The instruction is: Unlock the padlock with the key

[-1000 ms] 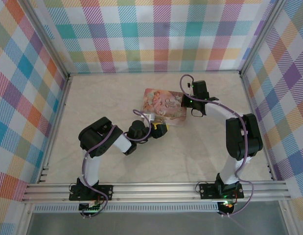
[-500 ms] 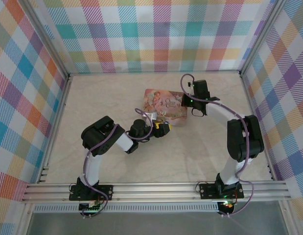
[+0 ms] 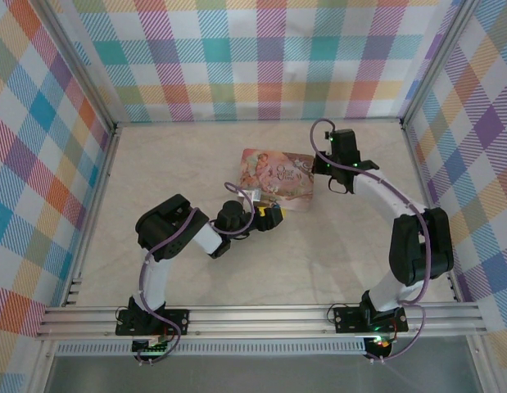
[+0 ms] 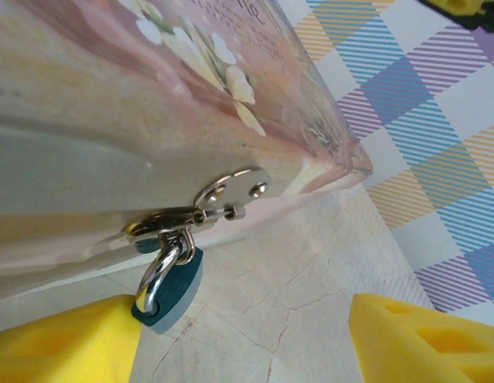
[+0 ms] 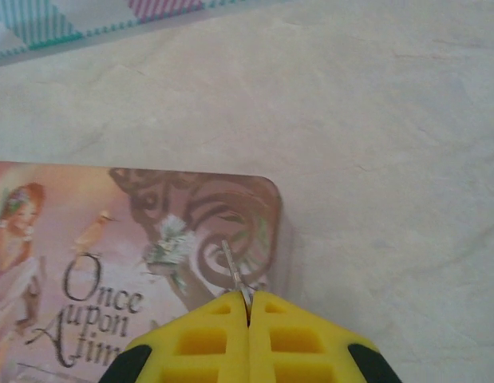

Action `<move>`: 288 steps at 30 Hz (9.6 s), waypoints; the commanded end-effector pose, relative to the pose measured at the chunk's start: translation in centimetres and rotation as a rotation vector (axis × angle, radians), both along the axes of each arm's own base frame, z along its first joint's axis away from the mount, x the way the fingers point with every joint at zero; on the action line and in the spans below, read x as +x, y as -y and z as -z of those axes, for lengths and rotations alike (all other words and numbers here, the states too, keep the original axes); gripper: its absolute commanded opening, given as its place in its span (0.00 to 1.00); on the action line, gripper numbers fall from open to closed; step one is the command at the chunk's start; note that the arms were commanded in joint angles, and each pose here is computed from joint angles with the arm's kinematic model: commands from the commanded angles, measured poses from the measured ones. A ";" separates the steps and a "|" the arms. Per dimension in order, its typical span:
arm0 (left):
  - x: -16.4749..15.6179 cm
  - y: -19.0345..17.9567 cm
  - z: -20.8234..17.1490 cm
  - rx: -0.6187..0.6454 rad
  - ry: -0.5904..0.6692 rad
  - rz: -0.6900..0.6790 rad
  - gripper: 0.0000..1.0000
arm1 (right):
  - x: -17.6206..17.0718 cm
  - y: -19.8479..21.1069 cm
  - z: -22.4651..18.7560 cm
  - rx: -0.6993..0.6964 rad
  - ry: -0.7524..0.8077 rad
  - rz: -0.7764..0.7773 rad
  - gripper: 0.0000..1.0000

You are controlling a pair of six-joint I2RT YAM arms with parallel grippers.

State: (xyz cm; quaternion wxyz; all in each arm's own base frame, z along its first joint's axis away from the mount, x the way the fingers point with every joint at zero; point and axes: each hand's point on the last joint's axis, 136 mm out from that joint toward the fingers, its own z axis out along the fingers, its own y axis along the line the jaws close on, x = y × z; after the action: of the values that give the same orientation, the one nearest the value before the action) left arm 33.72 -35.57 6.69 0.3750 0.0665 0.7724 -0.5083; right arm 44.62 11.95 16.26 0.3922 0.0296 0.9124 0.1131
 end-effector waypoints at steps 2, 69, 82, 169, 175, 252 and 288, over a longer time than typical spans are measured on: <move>0.4 -0.6 -1.0 -0.025 0.037 -0.021 0.71 | -0.5 1.4 2.9 -0.064 -0.074 0.041 0.00; 1.5 -3.3 2.1 0.010 -0.105 -0.080 0.45 | -1.5 -4.3 7.0 0.026 -0.153 -0.097 0.00; 1.8 -2.3 1.4 -0.019 -0.104 -0.039 0.63 | -1.8 -5.7 6.9 0.049 -0.149 -0.124 0.00; -3.6 -6.6 7.6 0.338 -0.521 0.115 0.04 | -0.3 -6.9 8.0 0.000 -0.142 -0.186 0.00; -4.5 -6.6 7.7 0.349 -0.574 0.144 0.04 | 0.9 -8.0 7.9 -0.015 -0.124 -0.251 0.00; -0.5 0.6 -6.8 0.070 -0.666 0.013 0.05 | -19.7 -6.5 -4.6 0.806 -0.043 -0.274 0.00; -0.6 1.1 -7.1 -0.026 -0.640 0.039 0.05 | -17.6 -8.6 2.1 1.132 -0.313 0.015 0.00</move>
State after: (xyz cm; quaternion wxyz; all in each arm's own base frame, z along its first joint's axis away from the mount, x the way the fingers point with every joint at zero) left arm 33.96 -35.60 12.04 0.1199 -0.1004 0.8614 -0.4832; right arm 26.64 19.95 13.58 0.1598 0.2663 0.7695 0.5581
